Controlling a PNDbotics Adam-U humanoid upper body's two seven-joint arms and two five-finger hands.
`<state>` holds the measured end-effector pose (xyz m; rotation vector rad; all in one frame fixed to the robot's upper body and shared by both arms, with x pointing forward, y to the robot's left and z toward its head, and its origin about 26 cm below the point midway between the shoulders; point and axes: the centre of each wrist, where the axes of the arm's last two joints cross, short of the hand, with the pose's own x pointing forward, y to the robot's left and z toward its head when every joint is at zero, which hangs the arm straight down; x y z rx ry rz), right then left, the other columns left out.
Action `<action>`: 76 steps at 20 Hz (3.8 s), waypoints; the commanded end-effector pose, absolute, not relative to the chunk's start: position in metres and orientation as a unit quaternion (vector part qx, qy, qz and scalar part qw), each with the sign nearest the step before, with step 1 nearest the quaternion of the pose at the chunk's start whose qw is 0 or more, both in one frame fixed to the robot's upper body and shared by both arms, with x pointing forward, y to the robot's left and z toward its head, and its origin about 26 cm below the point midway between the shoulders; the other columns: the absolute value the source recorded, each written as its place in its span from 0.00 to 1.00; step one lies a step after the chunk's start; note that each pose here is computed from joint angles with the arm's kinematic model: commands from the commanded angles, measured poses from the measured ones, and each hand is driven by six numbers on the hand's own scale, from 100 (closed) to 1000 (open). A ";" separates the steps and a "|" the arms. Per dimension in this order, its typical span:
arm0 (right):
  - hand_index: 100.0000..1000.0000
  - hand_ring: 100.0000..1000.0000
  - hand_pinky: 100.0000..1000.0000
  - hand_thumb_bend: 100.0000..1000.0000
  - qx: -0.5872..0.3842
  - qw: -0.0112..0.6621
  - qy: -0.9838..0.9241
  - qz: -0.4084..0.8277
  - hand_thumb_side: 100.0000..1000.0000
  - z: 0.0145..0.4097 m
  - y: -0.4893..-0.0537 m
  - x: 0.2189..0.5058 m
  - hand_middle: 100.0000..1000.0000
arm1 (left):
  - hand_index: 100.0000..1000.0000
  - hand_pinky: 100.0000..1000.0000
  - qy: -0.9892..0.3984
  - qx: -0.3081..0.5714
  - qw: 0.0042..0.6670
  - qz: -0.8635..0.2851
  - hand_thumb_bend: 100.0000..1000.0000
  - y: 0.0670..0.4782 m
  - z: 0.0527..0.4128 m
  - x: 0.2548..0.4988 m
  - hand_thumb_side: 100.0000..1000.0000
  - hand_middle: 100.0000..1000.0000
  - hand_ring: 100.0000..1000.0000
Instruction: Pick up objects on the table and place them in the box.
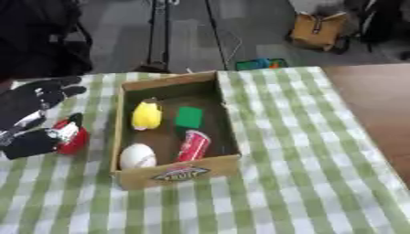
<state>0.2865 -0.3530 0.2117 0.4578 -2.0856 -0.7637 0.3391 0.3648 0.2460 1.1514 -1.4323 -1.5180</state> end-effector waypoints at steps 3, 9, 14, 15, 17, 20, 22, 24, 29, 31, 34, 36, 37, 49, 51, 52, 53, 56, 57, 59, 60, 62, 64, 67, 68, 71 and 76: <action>0.59 0.63 0.61 0.00 0.177 0.417 -0.844 -0.288 0.29 0.221 -0.353 0.282 0.47 | 1.00 1.00 -0.509 0.426 0.420 -0.619 0.02 0.375 0.268 0.339 1.00 1.00 1.00; 0.59 0.63 0.61 0.00 0.175 0.420 -0.843 -0.287 0.29 0.220 -0.354 0.282 0.47 | 1.00 1.00 -0.498 0.418 0.433 -0.624 0.03 0.374 0.276 0.339 1.00 1.00 1.00; 0.59 0.64 0.61 0.00 0.173 0.422 -0.842 -0.287 0.29 0.220 -0.355 0.282 0.47 | 1.00 1.00 -0.510 0.422 0.416 -0.624 0.00 0.378 0.276 0.342 0.98 1.00 0.93; 0.59 0.64 0.61 0.00 0.173 0.423 -0.842 -0.287 0.29 0.220 -0.355 0.281 0.47 | 1.00 1.00 -0.517 0.420 0.409 -0.624 0.00 0.379 0.274 0.343 0.98 1.00 0.93; 0.59 0.64 0.61 0.00 0.172 0.423 -0.842 -0.288 0.29 0.220 -0.355 0.281 0.47 | 1.00 0.99 -0.524 0.420 0.400 -0.623 0.00 0.381 0.270 0.343 1.00 1.00 0.95; 0.58 0.64 0.61 0.00 0.171 0.424 -0.842 -0.287 0.29 0.220 -0.355 0.281 0.46 | 1.00 1.00 -0.518 0.424 0.398 -0.626 0.07 0.384 0.263 0.345 1.00 1.00 1.00; 0.58 0.64 0.61 0.00 0.172 0.425 -0.841 -0.287 0.29 0.220 -0.355 0.281 0.46 | 1.00 1.00 -0.512 0.420 0.402 -0.632 0.07 0.385 0.257 0.347 1.00 1.00 1.00; 0.58 0.64 0.61 0.00 0.172 0.426 -0.841 -0.287 0.29 0.220 -0.355 0.281 0.46 | 1.00 1.00 -0.504 0.416 0.409 -0.637 0.07 0.387 0.254 0.349 1.00 1.00 1.00; 0.58 0.64 0.61 0.00 0.173 0.426 -0.841 -0.287 0.29 0.220 -0.355 0.281 0.46 | 1.00 1.00 -0.489 0.404 0.429 -0.643 0.07 0.392 0.250 0.354 1.00 1.00 1.00; 0.58 0.64 0.61 0.00 0.173 0.425 -0.841 -0.286 0.29 0.220 -0.355 0.281 0.46 | 1.00 1.00 -0.483 0.404 0.435 -0.643 0.08 0.396 0.249 0.356 1.00 1.00 1.00; 0.58 0.64 0.61 0.00 0.173 0.426 -0.841 -0.286 0.29 0.219 -0.355 0.281 0.46 | 1.00 1.00 -0.476 0.417 0.435 -0.640 0.10 0.399 0.250 0.358 1.00 1.00 1.00; 0.58 0.64 0.61 0.00 0.173 0.426 -0.841 -0.286 0.30 0.219 -0.355 0.281 0.46 | 1.00 1.00 -0.472 0.435 0.425 -0.638 0.09 0.400 0.251 0.359 1.00 1.00 1.00; 0.58 0.64 0.61 0.00 0.173 0.425 -0.841 -0.286 0.30 0.219 -0.355 0.281 0.46 | 1.00 1.00 -0.473 0.445 0.418 -0.635 0.08 0.400 0.252 0.359 1.00 1.00 1.00; 0.57 0.65 0.62 0.00 0.174 0.426 -0.841 -0.285 0.30 0.219 -0.355 0.281 0.47 | 1.00 1.00 -0.488 0.491 0.379 -0.615 0.00 0.406 0.248 0.362 0.99 1.00 1.00; 0.57 0.65 0.62 0.00 0.174 0.426 -0.841 -0.285 0.30 0.219 -0.355 0.281 0.47 | 1.00 1.00 -0.488 0.488 0.381 -0.615 0.00 0.407 0.246 0.364 1.00 1.00 1.00; 0.57 0.65 0.62 0.00 0.174 0.426 -0.841 -0.284 0.30 0.219 -0.355 0.281 0.47 | 1.00 1.00 -0.487 0.487 0.382 -0.616 0.00 0.408 0.245 0.364 1.00 1.00 1.00; 0.57 0.65 0.62 0.00 0.174 0.426 -0.841 -0.284 0.30 0.220 -0.355 0.281 0.47 | 1.00 1.00 -0.483 0.482 0.387 -0.620 0.00 0.409 0.243 0.365 1.00 1.00 1.00; 0.57 0.65 0.62 0.00 0.175 0.426 -0.841 -0.284 0.30 0.220 -0.355 0.281 0.47 | 1.00 1.00 -0.481 0.477 0.392 -0.622 0.00 0.413 0.243 0.369 1.00 1.00 1.00; 0.57 0.65 0.62 0.00 0.175 0.426 -0.841 -0.283 0.30 0.220 -0.355 0.282 0.47 | 1.00 1.00 -0.482 0.477 0.392 -0.621 0.00 0.415 0.242 0.369 1.00 1.00 1.00; 0.57 0.65 0.62 0.00 0.175 0.426 -0.841 -0.283 0.30 0.220 -0.355 0.282 0.47 | 1.00 1.00 -0.484 0.474 0.395 -0.620 0.00 0.418 0.239 0.371 1.00 1.00 1.00; 0.57 0.66 0.62 0.00 0.175 0.426 -0.841 -0.283 0.30 0.220 -0.355 0.282 0.47 | 1.00 1.00 -0.484 0.471 0.399 -0.620 0.00 0.419 0.237 0.372 1.00 1.00 1.00; 0.56 0.65 0.63 0.00 0.175 0.426 -0.841 -0.283 0.30 0.220 -0.355 0.282 0.47 | 1.00 1.00 -0.486 0.459 0.411 -0.620 0.00 0.422 0.233 0.374 1.00 1.00 1.00; 0.56 0.66 0.63 0.00 0.176 0.427 -0.841 -0.282 0.30 0.220 -0.354 0.282 0.47 | 1.00 1.00 -0.488 0.443 0.427 -0.619 0.00 0.425 0.230 0.375 1.00 1.00 1.00; 0.56 0.66 0.63 0.00 0.176 0.427 -0.841 -0.281 0.30 0.220 -0.354 0.282 0.47 | 1.00 1.00 -0.488 0.426 0.446 -0.617 0.00 0.428 0.227 0.377 1.00 1.00 1.00; 0.56 0.66 0.63 0.00 0.176 0.427 -0.841 -0.281 0.30 0.220 -0.354 0.282 0.47 | 1.00 1.00 -0.489 0.423 0.450 -0.617 0.00 0.429 0.227 0.377 1.00 1.00 1.00; 0.56 0.66 0.63 0.00 0.176 0.427 -0.842 -0.281 0.31 0.220 -0.354 0.282 0.47 | 1.00 1.00 -0.492 0.410 0.463 -0.613 0.00 0.432 0.224 0.378 1.00 1.00 1.00; 0.55 0.66 0.63 0.00 0.175 0.425 -0.843 -0.280 0.31 0.220 -0.354 0.282 0.47 | 1.00 1.00 -0.502 0.392 0.476 -0.606 0.00 0.437 0.218 0.380 1.00 1.00 1.00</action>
